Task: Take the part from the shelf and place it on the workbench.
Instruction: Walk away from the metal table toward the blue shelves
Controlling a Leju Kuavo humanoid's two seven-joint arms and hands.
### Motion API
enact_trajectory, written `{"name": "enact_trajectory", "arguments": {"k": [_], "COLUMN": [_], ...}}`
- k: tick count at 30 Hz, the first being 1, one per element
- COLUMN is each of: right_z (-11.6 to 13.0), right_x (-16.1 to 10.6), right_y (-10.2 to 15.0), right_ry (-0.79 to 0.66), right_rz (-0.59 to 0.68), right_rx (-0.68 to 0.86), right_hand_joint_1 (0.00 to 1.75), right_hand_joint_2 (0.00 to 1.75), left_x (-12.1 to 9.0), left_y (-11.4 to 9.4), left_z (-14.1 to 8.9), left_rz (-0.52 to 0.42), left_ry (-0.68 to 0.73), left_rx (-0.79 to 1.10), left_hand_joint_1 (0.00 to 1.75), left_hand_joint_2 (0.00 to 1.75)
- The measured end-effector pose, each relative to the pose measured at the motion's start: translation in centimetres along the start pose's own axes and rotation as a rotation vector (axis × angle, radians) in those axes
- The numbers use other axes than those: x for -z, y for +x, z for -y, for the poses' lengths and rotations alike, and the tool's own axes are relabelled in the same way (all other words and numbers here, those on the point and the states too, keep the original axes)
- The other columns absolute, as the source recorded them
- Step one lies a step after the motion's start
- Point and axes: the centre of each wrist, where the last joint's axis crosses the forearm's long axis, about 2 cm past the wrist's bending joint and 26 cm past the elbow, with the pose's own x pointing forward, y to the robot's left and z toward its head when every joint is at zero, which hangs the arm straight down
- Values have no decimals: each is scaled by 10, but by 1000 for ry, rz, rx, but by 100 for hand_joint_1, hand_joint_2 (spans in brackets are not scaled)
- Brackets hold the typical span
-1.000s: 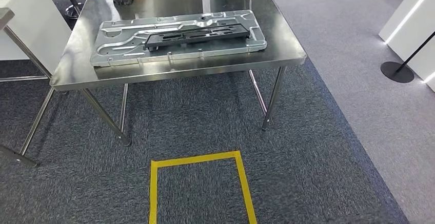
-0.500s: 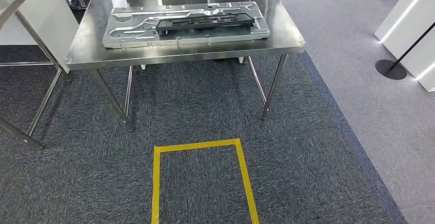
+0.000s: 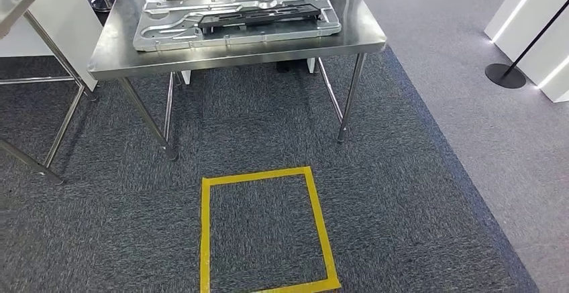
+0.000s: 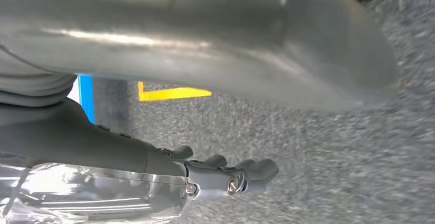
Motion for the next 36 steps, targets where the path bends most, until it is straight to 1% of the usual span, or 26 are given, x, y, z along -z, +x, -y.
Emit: {"name": "enact_trajectory", "arguments": {"k": [7,14,18,22,26,31,35,36], "right_z": [-2,-4,-6,-7,-12,-12,-12,-12], "right_x": [-1,-1,-2,-2,-4,-4,-4,-4], "right_y": [-3,-2,-4,-5,-4,-4,-3,-3], "right_ry": [22,66,75,74,74,75,75,76], "right_rz": [12,16,-5,-22,-52,-54,-53,-52], "right_rx": [13,70,83,82,83,89,94,95], "right_hand_joint_1": [0,0,0,0,0,0,0,0], "right_hand_joint_2": [0,0,175,175,0,0,175,175], "left_x": [0,0,0,0,0,0,1,1], "left_y": [-1,-1,-1,-1,0,0,0,1], "left_z": [-2,-2,-3,-3,-5,-5,-5,-5], "left_rz": [-15,-16,-20,-33,-44,-43,-39,-41], "left_ry": [9,9,7,11,24,29,30,29], "left_rx": [1,4,7,8,11,12,15,13], "left_hand_joint_1": [0,0,0,0,0,0,0,0], "left_hand_joint_2": [0,0,0,0,175,175,175,175]}}
